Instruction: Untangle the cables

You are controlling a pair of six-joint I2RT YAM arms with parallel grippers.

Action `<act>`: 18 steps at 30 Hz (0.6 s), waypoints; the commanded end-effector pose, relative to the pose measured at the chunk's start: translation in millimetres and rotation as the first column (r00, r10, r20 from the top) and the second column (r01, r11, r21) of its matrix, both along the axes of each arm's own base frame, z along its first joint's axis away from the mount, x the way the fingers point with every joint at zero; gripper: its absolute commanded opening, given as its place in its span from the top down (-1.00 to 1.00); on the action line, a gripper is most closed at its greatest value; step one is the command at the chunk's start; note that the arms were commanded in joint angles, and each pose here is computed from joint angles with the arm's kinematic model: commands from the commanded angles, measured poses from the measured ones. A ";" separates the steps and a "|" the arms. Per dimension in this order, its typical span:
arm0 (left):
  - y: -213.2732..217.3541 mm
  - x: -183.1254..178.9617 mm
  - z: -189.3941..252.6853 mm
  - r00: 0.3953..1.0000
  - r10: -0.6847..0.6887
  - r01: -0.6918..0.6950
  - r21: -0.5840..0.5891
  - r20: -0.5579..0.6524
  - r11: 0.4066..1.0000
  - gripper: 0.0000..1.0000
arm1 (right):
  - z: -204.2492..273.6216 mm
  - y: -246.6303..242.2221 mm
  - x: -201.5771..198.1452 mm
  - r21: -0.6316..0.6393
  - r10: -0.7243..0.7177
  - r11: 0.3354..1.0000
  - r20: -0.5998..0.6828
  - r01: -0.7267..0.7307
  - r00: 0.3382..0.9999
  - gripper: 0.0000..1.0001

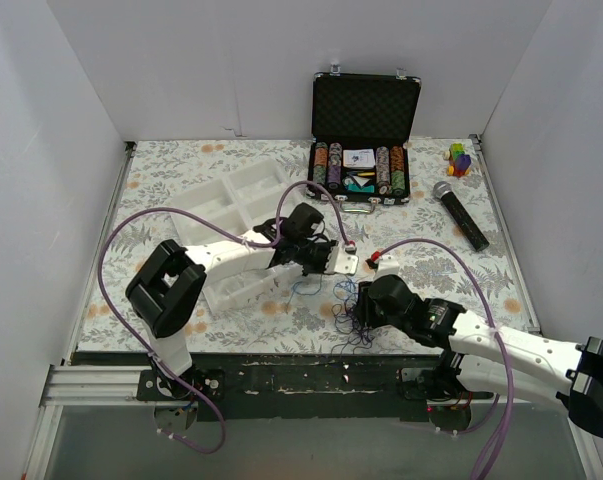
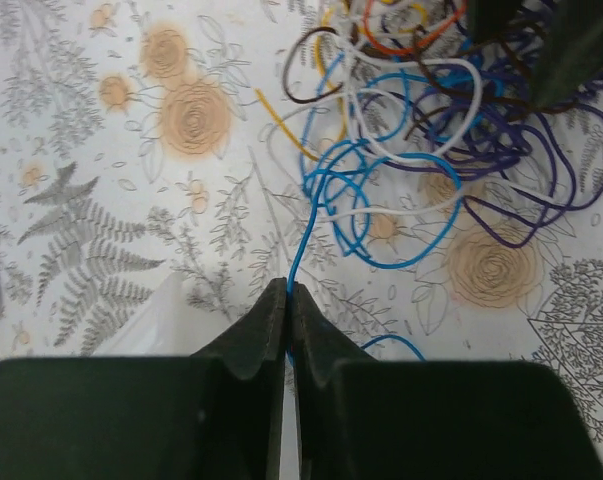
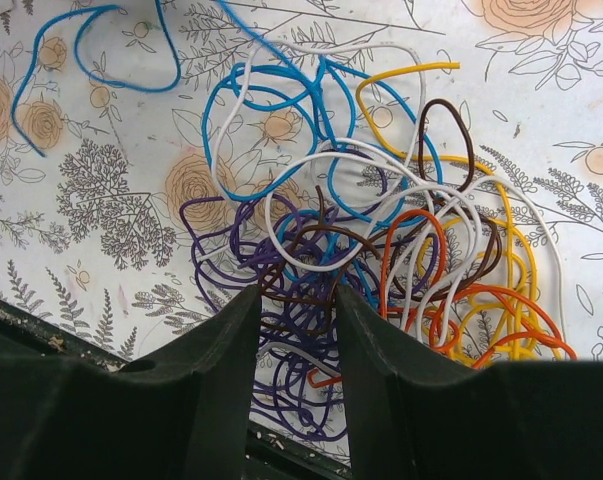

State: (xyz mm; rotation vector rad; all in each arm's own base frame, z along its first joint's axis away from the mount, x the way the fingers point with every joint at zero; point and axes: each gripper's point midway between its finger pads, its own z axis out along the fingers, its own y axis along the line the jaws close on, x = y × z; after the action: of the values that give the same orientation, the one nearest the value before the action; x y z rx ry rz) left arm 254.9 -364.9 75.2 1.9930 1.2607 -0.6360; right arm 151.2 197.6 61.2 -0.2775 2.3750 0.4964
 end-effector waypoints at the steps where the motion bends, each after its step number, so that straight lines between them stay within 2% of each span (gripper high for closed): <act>1: -21.0 38.6 106.0 0.976 0.174 -0.145 -0.206 0.129 0.968 1.00 | 2.7 0.7 7.5 0.017 -0.044 0.999 0.014 0.044 0.999 0.10; 4: -19.4 50.4 180.3 0.942 0.302 -0.234 -0.359 0.146 0.904 1.00 | -1.2 1.2 7.3 0.017 -0.054 0.998 -0.002 0.054 0.999 0.09; 7: -7.6 42.5 235.1 0.923 0.361 -0.267 -0.457 0.130 0.848 1.00 | -6.8 0.5 8.1 0.018 -0.071 0.997 -0.022 0.072 0.997 0.09; 9: 2.8 31.6 265.8 0.916 0.395 -0.305 -0.514 0.074 0.802 1.00 | -9.2 1.9 9.2 0.025 -0.077 0.997 -0.034 0.077 0.996 0.08; 13: 21.7 10.0 324.5 0.910 0.412 -0.300 -0.611 0.047 0.733 1.00 | -14.0 5.2 11.0 0.025 -0.076 0.997 -0.060 0.078 0.995 0.08; 18: 40.8 1.7 410.8 0.883 0.462 -0.255 -0.740 0.084 0.622 1.00 | -18.9 9.9 12.4 0.019 -0.075 0.997 -0.082 0.076 0.994 0.08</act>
State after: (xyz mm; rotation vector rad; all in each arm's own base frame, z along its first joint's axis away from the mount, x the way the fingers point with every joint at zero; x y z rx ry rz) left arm 260.3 -337.5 430.6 1.1987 1.0266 -0.5196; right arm 160.6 200.3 42.5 -0.1861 2.4447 0.4770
